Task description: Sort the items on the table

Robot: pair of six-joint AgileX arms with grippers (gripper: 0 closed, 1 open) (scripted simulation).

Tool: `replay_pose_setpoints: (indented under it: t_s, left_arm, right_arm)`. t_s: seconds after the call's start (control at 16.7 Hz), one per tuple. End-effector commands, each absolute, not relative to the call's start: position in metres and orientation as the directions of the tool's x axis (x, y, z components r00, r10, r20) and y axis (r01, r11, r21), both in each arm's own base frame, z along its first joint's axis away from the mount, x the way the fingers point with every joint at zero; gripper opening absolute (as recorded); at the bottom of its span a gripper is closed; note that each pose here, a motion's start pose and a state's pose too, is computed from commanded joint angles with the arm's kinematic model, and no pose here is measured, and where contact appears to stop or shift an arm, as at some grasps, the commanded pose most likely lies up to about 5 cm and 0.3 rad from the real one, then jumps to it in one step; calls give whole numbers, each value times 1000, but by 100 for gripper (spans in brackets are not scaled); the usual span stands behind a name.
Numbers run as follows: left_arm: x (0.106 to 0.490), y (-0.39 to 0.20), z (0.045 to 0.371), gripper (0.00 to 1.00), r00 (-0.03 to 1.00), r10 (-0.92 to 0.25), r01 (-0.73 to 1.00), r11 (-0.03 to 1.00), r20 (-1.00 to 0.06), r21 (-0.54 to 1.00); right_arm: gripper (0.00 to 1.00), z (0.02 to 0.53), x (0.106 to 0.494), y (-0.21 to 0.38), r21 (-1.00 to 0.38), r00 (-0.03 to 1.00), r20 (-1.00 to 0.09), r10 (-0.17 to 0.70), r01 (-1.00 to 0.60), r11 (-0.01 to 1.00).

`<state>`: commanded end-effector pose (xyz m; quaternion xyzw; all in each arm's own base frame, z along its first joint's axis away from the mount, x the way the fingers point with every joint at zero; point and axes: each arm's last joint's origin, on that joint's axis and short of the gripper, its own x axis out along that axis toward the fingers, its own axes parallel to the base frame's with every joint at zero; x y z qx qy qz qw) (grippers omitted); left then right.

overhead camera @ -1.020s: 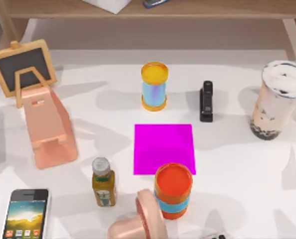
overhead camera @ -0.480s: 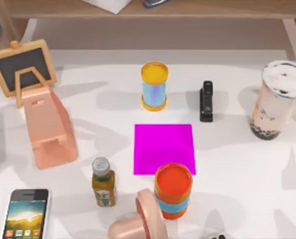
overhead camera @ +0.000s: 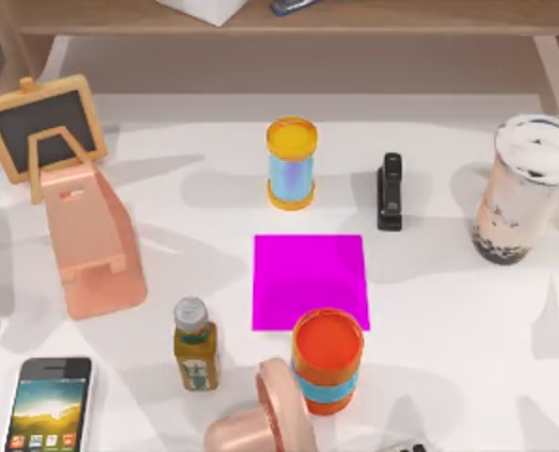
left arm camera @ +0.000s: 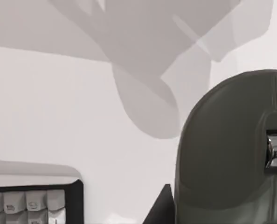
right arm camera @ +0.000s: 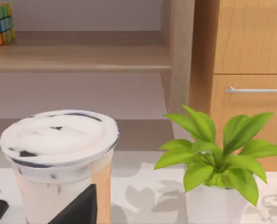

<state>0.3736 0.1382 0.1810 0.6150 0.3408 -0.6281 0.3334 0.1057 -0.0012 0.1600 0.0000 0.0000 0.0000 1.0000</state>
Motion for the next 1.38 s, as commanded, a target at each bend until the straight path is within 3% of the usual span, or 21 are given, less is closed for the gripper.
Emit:
replay_pose_setpoints:
  t_s: [0.18,0.54,0.9,1.14,1.38]
  left_arm:
    - [372,137,210,0,1,7,840,-542,-1000,-3]
    - [373,135,214,0,9,11,842,-539,-1000,2]
    - [397,68,256,0,175,66,878,-461,-982,126]
    - [409,-16,284,0,303,44,915,-294,-952,277]
    - [405,-107,291,0,353,-23,936,17,-935,353]
  right_arm:
    - [100,160,106,-1,0,1000,0,0,0,1000]
    - [100,160,106,-1,0,1000,0,0,0,1000]
    - [100,160,106,-1,0,1000,0,0,0,1000]
    - [100,160,106,-1,0,1000,0,0,0,1000]
    - [100,160,106,-1,0,1000,0,0,0,1000]
